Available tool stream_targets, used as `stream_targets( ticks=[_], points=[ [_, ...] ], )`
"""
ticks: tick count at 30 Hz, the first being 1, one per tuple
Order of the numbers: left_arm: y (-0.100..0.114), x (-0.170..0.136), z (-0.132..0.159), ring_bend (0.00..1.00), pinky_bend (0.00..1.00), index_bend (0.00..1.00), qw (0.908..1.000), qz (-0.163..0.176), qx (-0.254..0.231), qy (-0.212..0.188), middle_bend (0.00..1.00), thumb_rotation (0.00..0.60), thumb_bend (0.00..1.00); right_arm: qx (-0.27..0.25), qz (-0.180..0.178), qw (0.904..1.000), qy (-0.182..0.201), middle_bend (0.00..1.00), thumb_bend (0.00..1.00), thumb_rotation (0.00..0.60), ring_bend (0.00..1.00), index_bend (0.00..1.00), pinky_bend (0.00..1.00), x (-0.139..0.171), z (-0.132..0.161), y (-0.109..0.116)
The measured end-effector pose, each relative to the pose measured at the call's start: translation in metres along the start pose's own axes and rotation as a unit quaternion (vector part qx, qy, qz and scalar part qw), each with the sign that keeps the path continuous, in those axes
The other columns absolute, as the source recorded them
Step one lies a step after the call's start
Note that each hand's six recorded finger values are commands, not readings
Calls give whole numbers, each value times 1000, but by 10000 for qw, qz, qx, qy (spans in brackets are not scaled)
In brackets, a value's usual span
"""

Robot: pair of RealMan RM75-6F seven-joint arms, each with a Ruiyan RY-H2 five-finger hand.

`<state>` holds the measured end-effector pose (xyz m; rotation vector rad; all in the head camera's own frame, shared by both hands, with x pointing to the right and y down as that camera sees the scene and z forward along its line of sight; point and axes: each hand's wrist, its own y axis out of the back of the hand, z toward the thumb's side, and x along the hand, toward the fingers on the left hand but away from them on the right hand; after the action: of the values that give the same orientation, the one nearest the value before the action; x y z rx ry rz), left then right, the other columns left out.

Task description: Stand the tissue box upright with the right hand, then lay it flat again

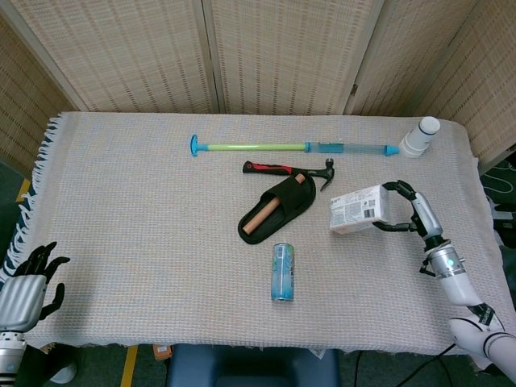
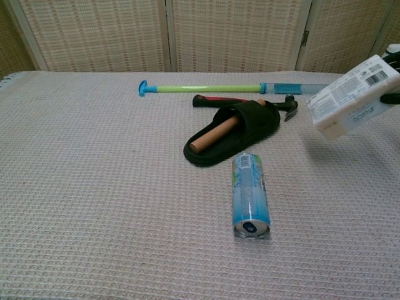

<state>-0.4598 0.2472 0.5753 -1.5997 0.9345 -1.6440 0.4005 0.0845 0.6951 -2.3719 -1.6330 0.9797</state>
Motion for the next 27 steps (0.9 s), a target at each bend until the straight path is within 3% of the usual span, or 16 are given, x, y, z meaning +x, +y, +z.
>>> stream_targets(
  ticks=[12,27],
  points=[
    [-2,2,-3,0,195,248,10000,-48,7,47,0,600,531,-385,-72,9992,-110,390,71,600,438,467,43,5,-34,-23],
    [-3,2,-1,0,195,248,10000,-72,35,25,0,600,532,739,-57,9954,-609,390,73,600,404,426,23,9,-59,-24]
  ],
)
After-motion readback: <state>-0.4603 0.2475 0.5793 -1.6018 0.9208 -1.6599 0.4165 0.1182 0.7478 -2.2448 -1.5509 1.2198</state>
